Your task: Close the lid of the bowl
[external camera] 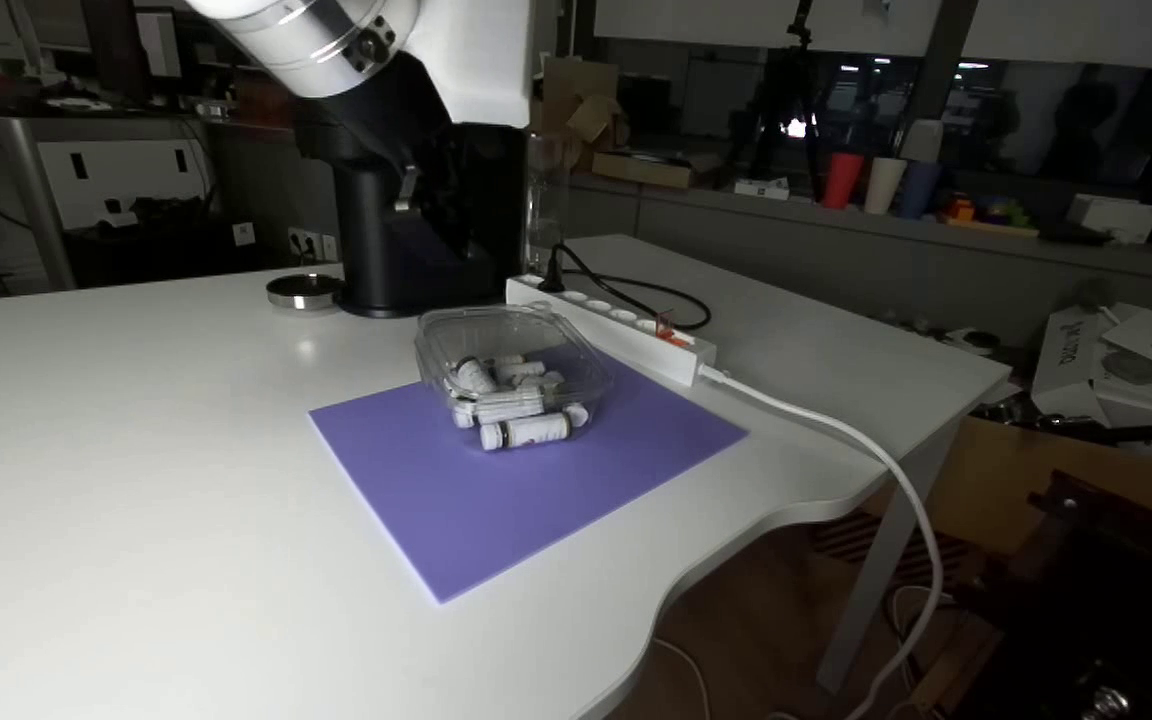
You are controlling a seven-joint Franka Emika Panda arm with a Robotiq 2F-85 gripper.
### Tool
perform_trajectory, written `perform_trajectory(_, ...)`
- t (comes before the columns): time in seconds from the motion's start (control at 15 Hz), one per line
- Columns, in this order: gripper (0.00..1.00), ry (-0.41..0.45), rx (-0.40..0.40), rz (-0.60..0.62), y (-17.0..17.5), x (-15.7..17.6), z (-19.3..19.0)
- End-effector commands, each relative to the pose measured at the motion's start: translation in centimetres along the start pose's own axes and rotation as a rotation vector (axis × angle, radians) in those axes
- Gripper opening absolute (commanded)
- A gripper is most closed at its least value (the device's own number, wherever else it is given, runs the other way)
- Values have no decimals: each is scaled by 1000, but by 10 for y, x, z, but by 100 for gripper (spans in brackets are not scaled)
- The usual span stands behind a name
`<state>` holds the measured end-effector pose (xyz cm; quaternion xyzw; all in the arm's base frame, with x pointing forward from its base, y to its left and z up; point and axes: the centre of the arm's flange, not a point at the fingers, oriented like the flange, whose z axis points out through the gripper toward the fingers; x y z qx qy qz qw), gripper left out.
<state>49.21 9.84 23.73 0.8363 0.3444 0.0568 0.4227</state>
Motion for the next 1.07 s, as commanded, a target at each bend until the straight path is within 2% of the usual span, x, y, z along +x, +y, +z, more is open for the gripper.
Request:
perform_trajectory(0.0,100,68,194,44,13,-31,8)
perform_trajectory(0.2,100,132,367,87,20,-44,9)
perform_trajectory(0.4,100,160,478,116,23,-56,7)
perform_trajectory(1.0,100,188,647,125,23,-78,-2)
